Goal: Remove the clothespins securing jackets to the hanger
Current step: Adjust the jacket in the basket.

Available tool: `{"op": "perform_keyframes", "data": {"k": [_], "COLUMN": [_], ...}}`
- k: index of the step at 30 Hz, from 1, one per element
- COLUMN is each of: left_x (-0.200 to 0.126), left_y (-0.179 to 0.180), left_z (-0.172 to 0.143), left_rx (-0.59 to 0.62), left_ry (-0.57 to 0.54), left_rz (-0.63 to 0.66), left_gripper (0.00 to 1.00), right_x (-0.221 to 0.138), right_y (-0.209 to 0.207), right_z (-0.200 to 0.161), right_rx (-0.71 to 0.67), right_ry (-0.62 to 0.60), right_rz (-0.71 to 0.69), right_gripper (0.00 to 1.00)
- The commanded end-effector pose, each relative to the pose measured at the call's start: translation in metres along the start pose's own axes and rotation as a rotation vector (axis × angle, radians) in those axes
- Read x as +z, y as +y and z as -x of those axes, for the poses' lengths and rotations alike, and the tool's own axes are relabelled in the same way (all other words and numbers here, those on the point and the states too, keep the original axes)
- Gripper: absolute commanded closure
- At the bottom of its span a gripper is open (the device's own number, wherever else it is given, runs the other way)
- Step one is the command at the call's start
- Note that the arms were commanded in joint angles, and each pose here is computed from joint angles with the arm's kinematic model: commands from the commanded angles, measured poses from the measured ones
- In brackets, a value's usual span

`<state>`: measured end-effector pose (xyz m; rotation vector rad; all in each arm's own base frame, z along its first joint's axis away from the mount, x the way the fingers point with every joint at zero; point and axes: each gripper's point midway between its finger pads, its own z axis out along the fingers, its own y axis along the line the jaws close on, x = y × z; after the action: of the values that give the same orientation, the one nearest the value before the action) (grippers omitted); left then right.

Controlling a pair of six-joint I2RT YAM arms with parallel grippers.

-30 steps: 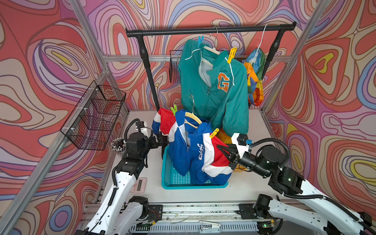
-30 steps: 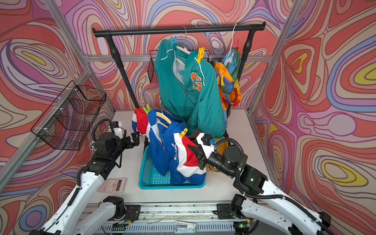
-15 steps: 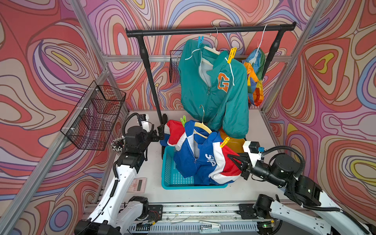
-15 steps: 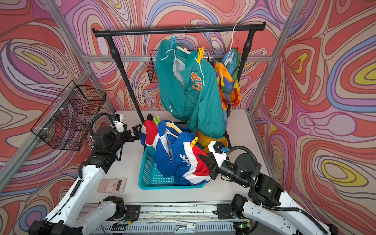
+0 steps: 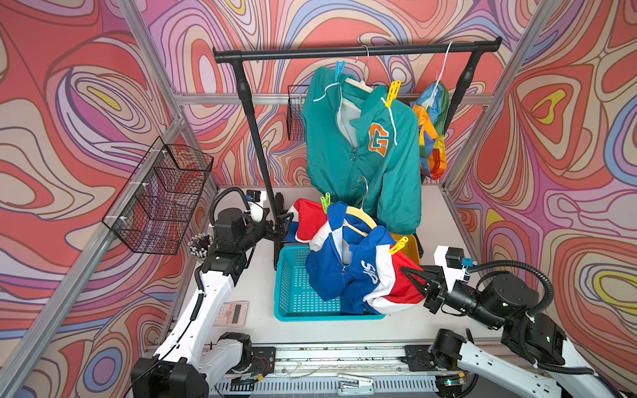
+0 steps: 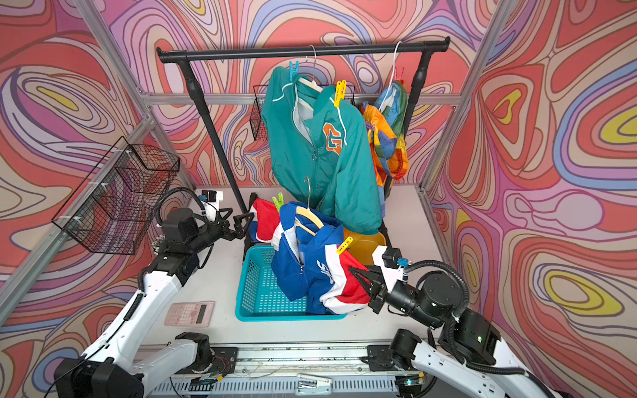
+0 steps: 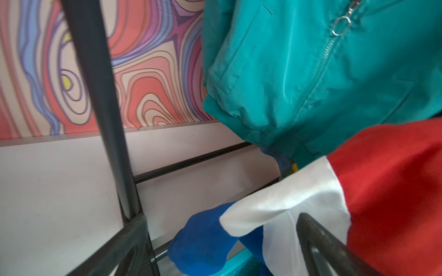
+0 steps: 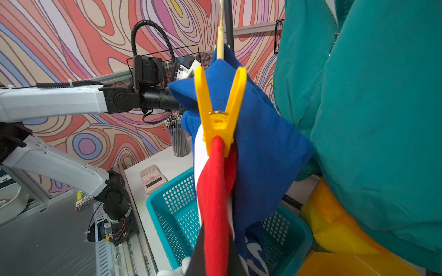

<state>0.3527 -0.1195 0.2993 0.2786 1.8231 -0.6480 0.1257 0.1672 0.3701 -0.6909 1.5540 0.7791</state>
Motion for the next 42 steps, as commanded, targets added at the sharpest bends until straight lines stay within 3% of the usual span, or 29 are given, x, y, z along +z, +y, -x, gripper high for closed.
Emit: {"op": "perform_keyframes", "data": {"k": [1,5,9,12,14,20,23,27,33,42], "left_x": [0.003,0.017,0.024,0.030,0.034,0.028,0.015,-0.007,-0.029,-0.037], "left_y": [-0.028,-0.024,-0.027,-0.039,-0.046,-0.060,-0.066,-0.076,-0.089,-0.092], "left_z": [0.017,0.007,0.009,0.010,0.010,0.015,0.020,0.027,0.014,-0.048], "left_rx": [0.090,0.096,0.104,0.067,0.022,-0.090,-0.099,-0.096,-0.114,-0.285], "left_ry": [-0.021,0.012,-0.025,-0.019,-0.010,-0.051,-0.092,-0.116,-0.066,0.061], "left_rz": [-0.167,-0.198,-0.252,-0.360,-0.433,-0.544,-0.547,-0.525,-0.460,-0.380], "left_gripper": [0.00,0.00,0.01,0.09,0.23,0.81,1.00,1.00,1.00,1.00], "right_x": [-0.025,-0.027,-0.021,-0.020,-0.022,-0.028,-0.032,-0.030,-0.008,0.014], "right_y": [0.008,0.010,0.013,0.012,0.013,0.012,0.010,0.007,0.012,0.008], "right_z": [0.043,0.040,0.035,0.036,0.039,0.043,0.046,0.045,0.040,0.025], "right_rx": [0.004,0.019,0.018,0.007,0.005,0.014,0.009,0.002,-0.004,-0.002], "right_ry": [-0.183,-0.187,-0.152,-0.156,-0.171,-0.186,-0.190,-0.168,-0.103,-0.023], "right_rz": [0.039,0.054,0.071,0.064,0.065,0.060,0.046,0.027,0.055,0.039], "right_gripper": [1.00,1.00,1.00,1.00,1.00,1.00,1.00,1.00,1.00,1.00]}}
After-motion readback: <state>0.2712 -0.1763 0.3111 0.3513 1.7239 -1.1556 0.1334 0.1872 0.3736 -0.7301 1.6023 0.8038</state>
